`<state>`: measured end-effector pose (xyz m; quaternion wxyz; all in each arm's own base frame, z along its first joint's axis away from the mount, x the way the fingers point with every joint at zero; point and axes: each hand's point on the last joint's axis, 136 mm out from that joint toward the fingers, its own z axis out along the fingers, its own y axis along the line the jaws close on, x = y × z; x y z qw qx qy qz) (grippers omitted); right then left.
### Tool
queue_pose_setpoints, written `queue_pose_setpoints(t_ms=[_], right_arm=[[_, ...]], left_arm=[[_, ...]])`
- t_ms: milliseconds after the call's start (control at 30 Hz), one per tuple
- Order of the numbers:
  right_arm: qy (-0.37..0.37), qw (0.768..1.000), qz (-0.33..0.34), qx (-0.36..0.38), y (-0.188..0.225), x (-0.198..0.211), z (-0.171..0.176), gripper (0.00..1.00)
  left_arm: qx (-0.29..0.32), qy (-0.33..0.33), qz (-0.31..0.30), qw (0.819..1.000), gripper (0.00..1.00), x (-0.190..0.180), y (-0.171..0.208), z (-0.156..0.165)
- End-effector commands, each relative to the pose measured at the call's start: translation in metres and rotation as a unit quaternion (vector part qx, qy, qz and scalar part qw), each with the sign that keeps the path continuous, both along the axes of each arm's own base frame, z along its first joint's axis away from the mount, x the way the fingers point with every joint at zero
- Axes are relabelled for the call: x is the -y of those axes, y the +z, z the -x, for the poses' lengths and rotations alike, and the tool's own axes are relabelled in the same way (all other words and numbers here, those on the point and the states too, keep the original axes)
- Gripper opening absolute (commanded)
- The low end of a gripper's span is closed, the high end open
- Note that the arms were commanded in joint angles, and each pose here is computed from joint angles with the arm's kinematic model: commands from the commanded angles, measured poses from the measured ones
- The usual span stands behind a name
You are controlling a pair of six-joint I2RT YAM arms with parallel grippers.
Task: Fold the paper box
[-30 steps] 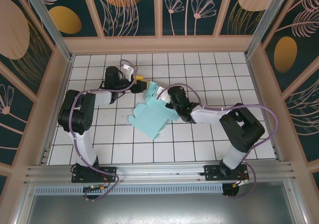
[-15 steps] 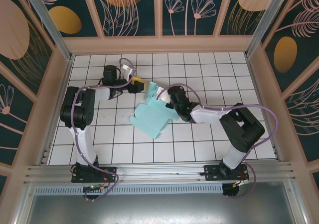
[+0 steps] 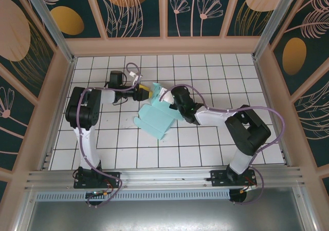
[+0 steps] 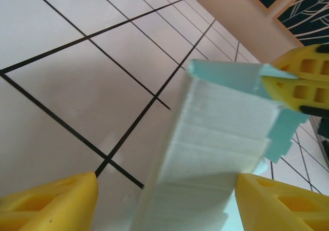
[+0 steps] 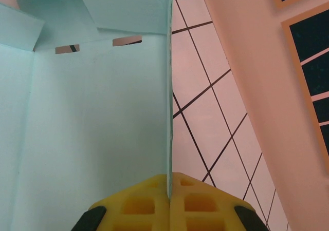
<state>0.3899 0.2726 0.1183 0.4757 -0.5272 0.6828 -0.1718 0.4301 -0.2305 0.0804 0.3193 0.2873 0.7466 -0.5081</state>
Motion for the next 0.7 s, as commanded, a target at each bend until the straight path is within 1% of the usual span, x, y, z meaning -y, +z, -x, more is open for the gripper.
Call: queue_pose_setpoints(t_ms=[0,167,400,667], right_arm=[[-0.003,1.000,0.012,0.007,0.0022,-0.0047,-0.0059,0.00],[-0.009,1.000,0.020,0.009,0.0004,-0.0052,-0.0091,0.00],[-0.013,0.998,0.055,0.030,-0.0011,-0.0031,-0.0105,0.00],[-0.014,0.988,0.118,0.097,0.0011,-0.0036,-0.0101,0.00]], left_arm=[[0.002,-0.042,0.017,0.999,0.70,0.0070,0.0030,0.0108],[-0.001,-0.055,0.014,0.998,0.70,0.0072,0.0002,0.0162],[-0.001,-0.051,0.008,0.999,0.69,0.0064,-0.0016,0.0163],[-0.001,-0.040,-0.004,0.999,0.68,0.0043,-0.0057,0.0131]])
